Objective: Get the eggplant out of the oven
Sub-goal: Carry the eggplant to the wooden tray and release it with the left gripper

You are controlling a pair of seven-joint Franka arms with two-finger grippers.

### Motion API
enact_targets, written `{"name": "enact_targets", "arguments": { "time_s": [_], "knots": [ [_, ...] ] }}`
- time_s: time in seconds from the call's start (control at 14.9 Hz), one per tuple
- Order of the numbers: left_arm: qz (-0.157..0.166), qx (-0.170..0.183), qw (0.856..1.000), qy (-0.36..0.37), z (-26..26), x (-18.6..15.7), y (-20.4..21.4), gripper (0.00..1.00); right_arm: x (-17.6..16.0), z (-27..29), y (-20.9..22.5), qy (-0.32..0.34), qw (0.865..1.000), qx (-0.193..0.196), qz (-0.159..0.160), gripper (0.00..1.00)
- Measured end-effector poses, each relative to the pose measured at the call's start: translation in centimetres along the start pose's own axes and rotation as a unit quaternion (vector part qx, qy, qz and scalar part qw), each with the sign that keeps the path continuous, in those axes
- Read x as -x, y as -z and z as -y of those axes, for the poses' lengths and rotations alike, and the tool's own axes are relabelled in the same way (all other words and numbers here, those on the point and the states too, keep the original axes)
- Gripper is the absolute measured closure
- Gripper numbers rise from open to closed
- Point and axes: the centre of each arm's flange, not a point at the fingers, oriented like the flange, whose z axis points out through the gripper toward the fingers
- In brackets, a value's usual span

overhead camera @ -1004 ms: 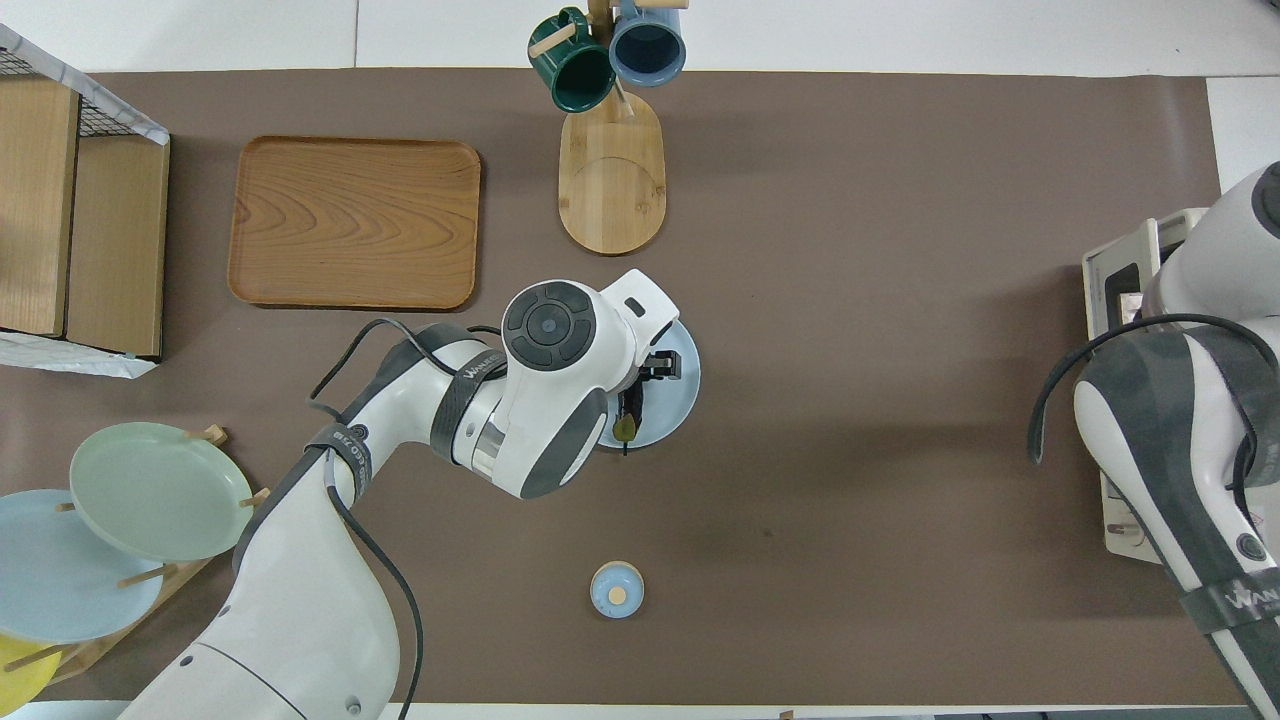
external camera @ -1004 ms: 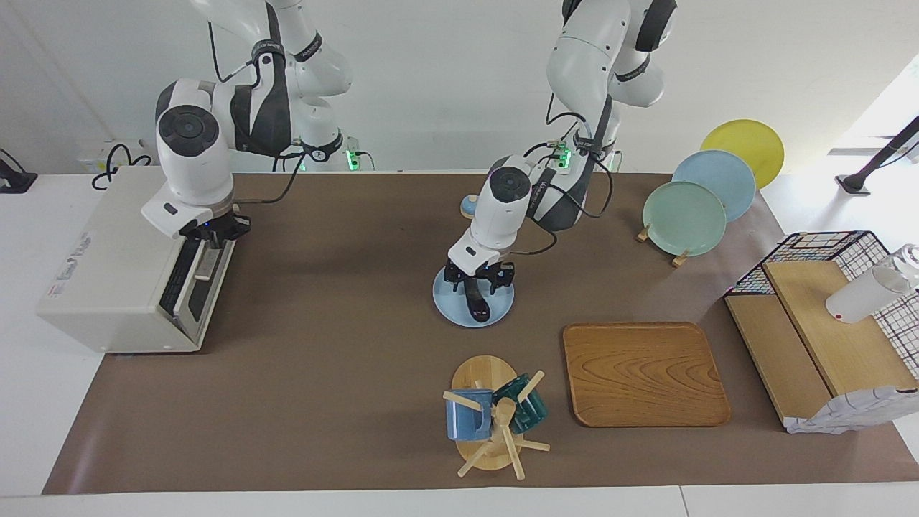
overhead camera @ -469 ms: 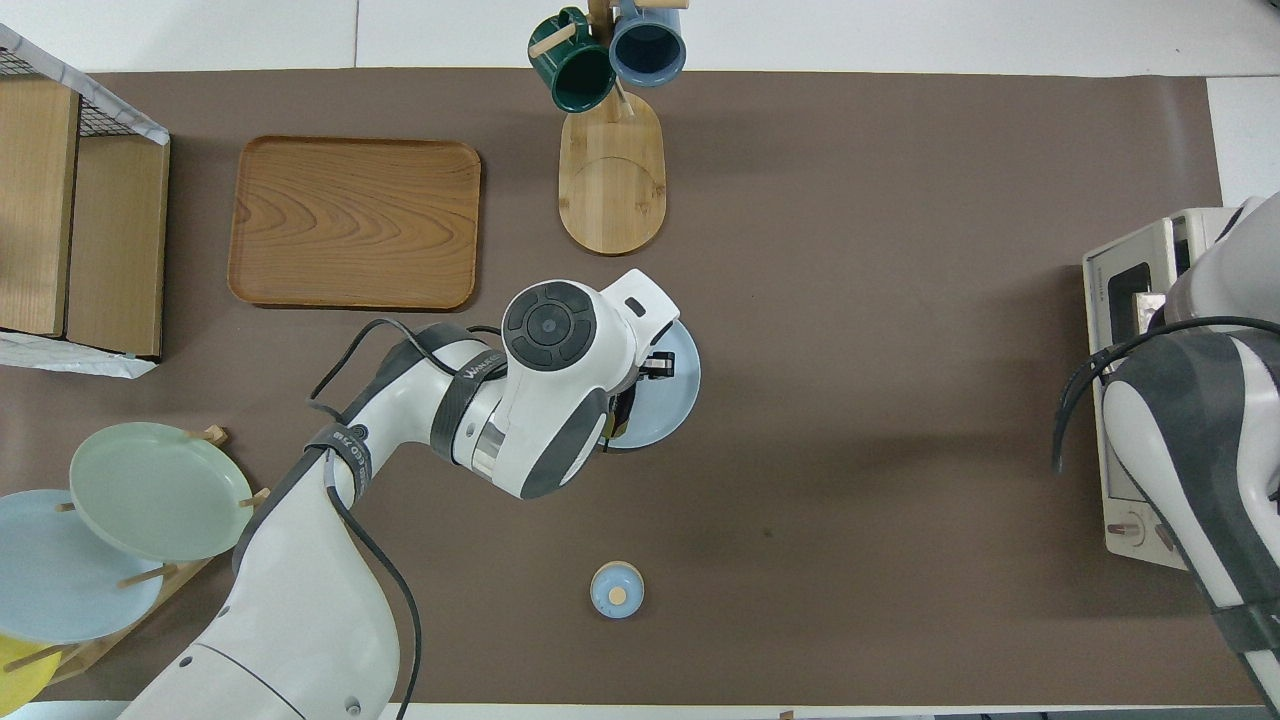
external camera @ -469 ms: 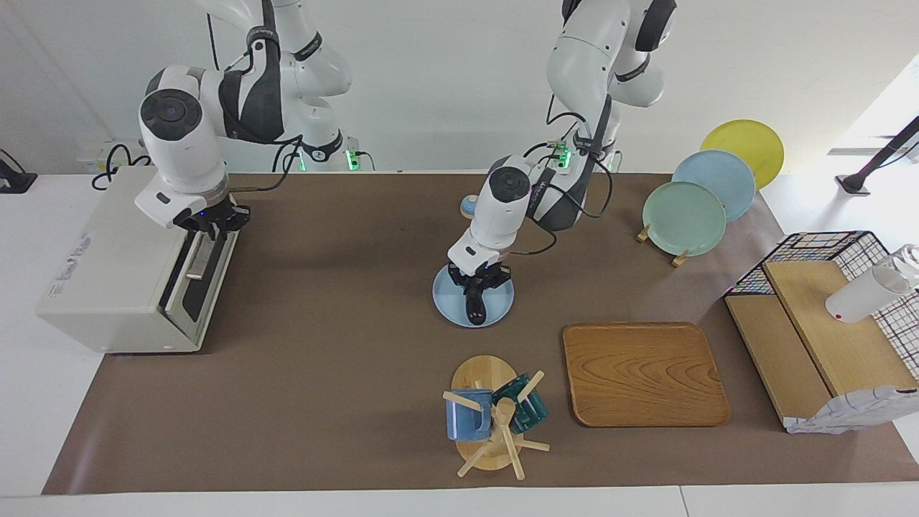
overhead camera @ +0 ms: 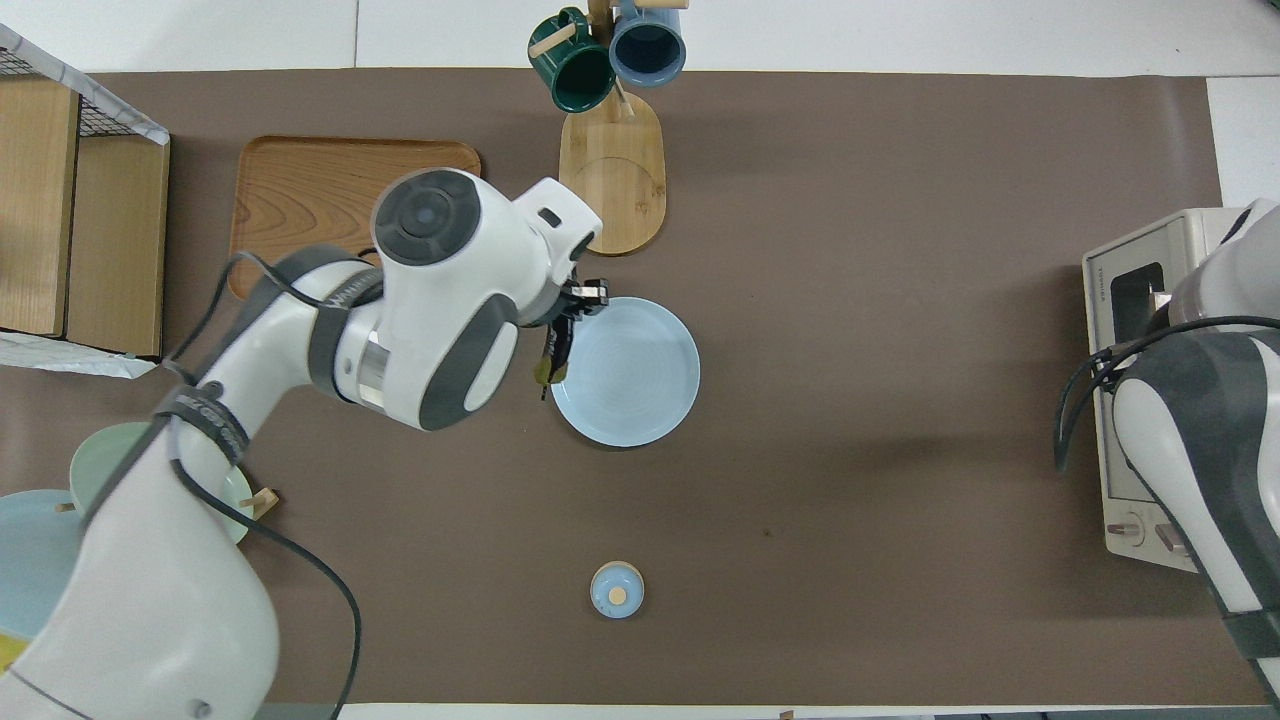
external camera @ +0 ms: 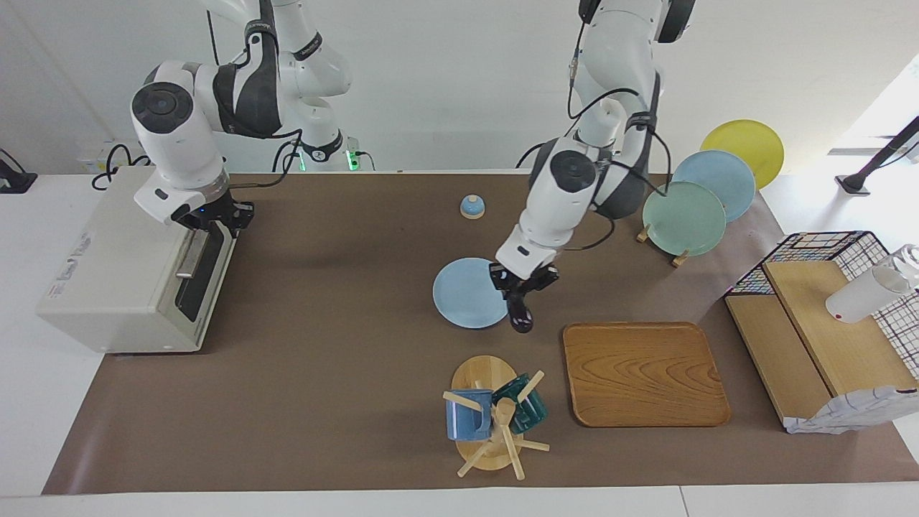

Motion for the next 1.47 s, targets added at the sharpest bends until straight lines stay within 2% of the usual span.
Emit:
{"name": "enact_targets", "arguments": {
  "time_s": [0.07, 0.27, 0.47, 0.6, 0.8, 1.27, 1.34, 1.47],
  "knots": [
    [-0.005, 0.000, 1.000, 0.005, 3.0, -1.7, 1.4, 0.68, 0.3, 0.0, 0.6, -0.005, 1.000, -0.011, -0.007, 0.62],
    [-0.010, -0.004, 1.000, 0.002, 12.1, -5.0, 1.9, 0.68, 1.5, -0.4, 3.0, -0.021, 0.998, -0.045, -0.024, 0.30],
    [-0.010, -0.008, 1.000, -0.006, 18.4, -7.0, -0.2, 0.68, 1.9, -0.3, 4.6, -0.025, 0.997, -0.056, -0.038, 0.00],
    [-0.026, -0.012, 1.000, -0.008, 20.5, -8.3, -2.8, 0.68, 1.8, -0.3, 5.0, -0.025, 0.997, -0.058, -0.038, 0.00],
    [-0.046, -0.025, 0.999, -0.015, 21.5, -9.3, -6.0, 0.68, 1.0, -0.7, 6.6, -0.024, 0.998, -0.060, -0.017, 0.00],
    [-0.056, -0.032, 0.997, -0.032, 20.4, -9.5, -6.8, 0.68, -0.1, -1.3, 6.9, -0.037, 0.997, -0.062, -0.015, 0.00],
    [-0.056, -0.034, 0.997, -0.034, 20.5, -9.5, -6.8, 0.62, -0.1, -1.3, 7.0, -0.037, 0.997, -0.061, -0.016, 0.00],
    [-0.056, -0.035, 0.997, -0.036, 20.4, -9.6, -6.7, 0.40, -0.1, -1.3, 7.0, -0.037, 0.997, -0.061, -0.016, 0.00]
  ]
}}
